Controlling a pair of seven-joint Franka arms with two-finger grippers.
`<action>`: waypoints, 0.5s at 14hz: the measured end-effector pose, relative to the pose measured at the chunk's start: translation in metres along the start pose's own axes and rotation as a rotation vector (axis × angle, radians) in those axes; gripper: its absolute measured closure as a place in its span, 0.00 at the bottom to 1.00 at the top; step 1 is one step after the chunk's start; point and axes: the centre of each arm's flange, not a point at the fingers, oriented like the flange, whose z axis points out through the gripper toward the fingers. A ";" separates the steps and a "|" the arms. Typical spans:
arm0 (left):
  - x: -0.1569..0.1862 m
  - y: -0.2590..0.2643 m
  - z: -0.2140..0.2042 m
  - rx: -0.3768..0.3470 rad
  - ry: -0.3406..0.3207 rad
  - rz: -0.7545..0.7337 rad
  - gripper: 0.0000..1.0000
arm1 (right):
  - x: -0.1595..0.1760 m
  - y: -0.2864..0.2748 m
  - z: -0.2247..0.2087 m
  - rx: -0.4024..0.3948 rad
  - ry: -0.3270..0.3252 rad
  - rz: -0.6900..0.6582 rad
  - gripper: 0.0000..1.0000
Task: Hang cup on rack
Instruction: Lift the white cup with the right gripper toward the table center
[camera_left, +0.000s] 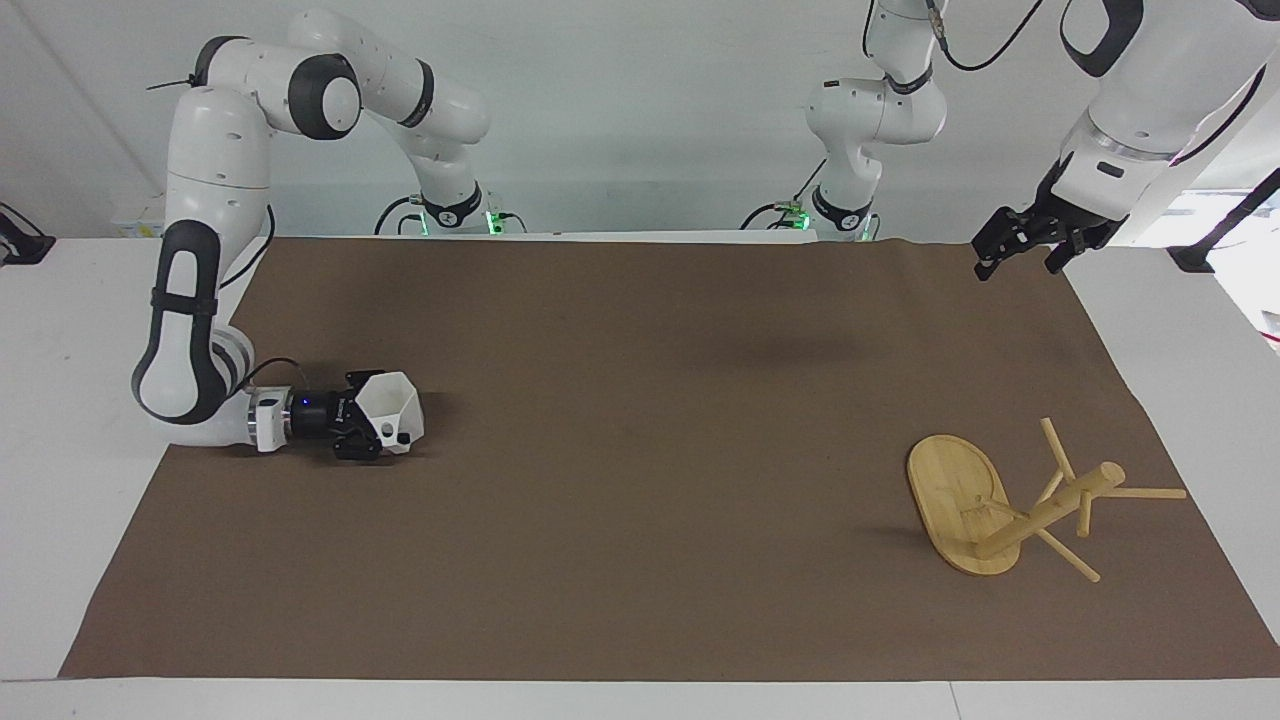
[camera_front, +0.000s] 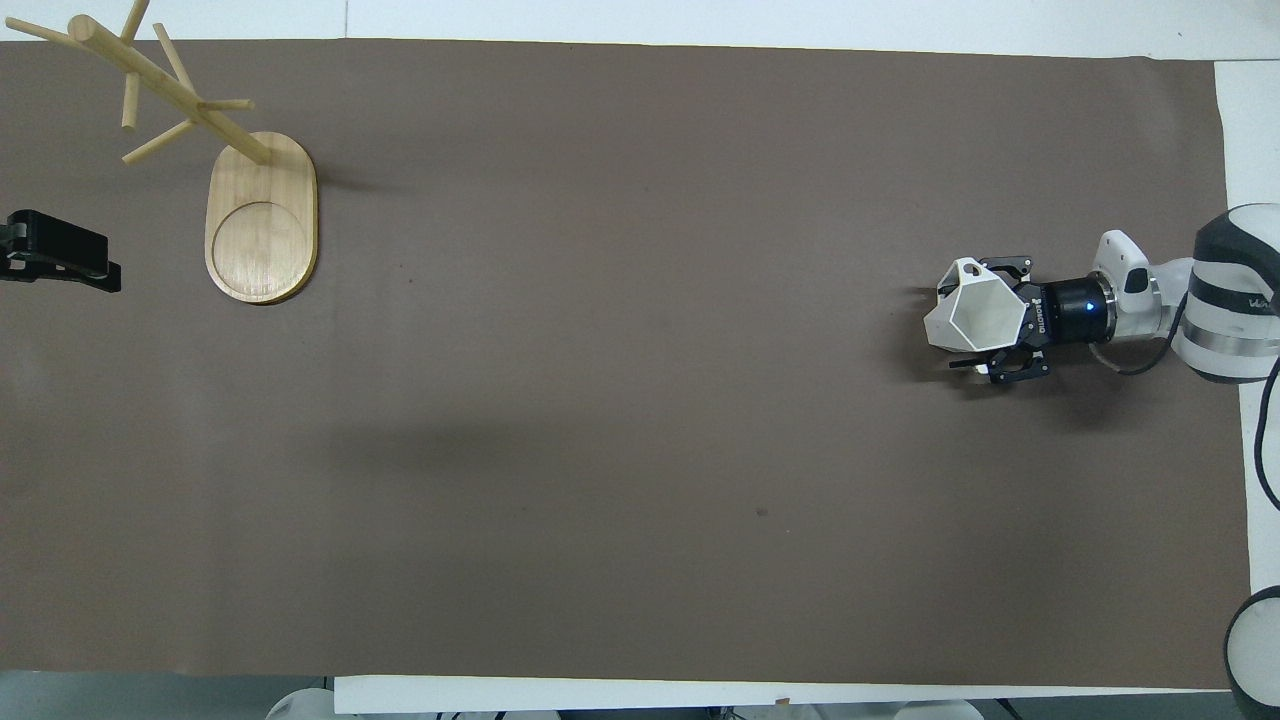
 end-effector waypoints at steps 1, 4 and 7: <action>0.000 -0.001 0.000 0.000 0.000 -0.003 0.00 | 0.001 0.002 0.005 0.006 0.002 -0.002 0.23; 0.001 0.006 0.000 -0.001 0.015 -0.038 0.00 | 0.014 0.015 0.031 0.032 0.004 -0.023 0.23; -0.002 0.056 0.011 -0.003 0.034 -0.076 0.00 | 0.076 0.054 0.087 0.054 -0.100 -0.022 0.23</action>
